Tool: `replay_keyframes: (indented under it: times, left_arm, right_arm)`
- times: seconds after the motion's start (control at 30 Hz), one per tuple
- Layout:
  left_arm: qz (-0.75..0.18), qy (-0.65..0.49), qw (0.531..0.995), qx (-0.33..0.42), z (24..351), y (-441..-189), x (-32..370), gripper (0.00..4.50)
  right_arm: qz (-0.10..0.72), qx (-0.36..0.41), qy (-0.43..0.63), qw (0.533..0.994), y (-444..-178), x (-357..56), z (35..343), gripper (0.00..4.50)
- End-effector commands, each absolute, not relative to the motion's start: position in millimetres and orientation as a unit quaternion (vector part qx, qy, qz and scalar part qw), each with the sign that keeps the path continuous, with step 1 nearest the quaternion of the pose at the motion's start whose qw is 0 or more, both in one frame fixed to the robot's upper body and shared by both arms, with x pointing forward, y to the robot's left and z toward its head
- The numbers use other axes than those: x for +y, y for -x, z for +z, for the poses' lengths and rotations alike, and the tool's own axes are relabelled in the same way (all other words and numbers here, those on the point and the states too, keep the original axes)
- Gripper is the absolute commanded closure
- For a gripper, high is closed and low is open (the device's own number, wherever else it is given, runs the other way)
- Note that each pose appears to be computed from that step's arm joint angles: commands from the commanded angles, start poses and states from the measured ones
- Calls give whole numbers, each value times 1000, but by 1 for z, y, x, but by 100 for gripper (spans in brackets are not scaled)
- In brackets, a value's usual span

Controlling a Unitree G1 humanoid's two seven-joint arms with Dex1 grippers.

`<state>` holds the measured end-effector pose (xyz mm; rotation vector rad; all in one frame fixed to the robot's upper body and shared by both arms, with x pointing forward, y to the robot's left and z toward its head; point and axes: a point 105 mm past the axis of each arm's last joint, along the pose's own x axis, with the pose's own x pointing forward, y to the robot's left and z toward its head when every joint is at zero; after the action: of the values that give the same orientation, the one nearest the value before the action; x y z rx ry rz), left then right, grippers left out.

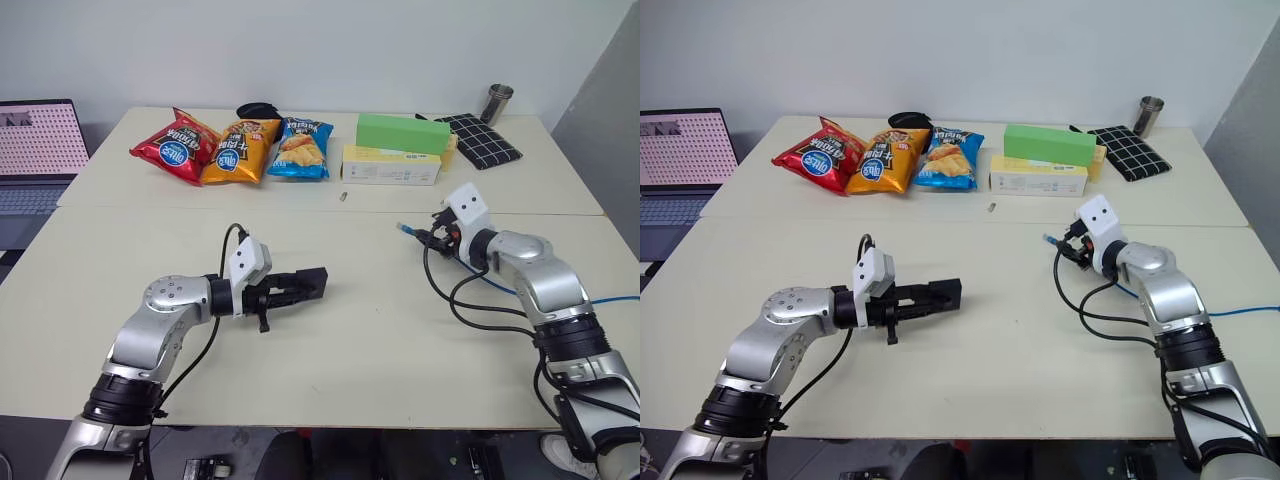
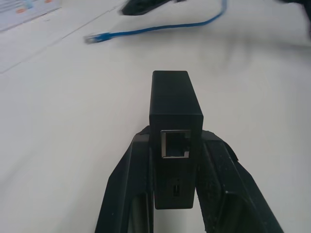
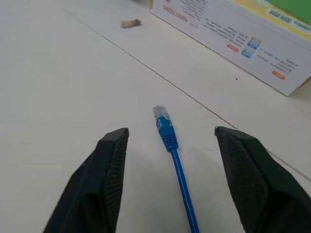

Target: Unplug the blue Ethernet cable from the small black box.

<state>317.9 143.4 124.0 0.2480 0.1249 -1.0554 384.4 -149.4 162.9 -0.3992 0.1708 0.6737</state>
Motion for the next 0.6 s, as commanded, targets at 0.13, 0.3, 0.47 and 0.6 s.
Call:
replay_keyframes:
  times: [0.13,0.3,0.47,0.6]
  left_arm:
    - [-287,-133,948,-26,141,-376,189,372]
    - [-182,-107,977,-40,130,-396,214,372]
    - [-142,-73,987,-29,115,-401,225,301]
    - [-159,-54,986,-19,107,-394,224,229]
  right_arm:
    - [524,28,146,839,-320,-88,201,4]
    - [537,16,141,832,-312,-74,209,4]
    - [538,14,141,831,-311,-70,211,2]
    - [534,16,142,833,-310,-70,210,2]
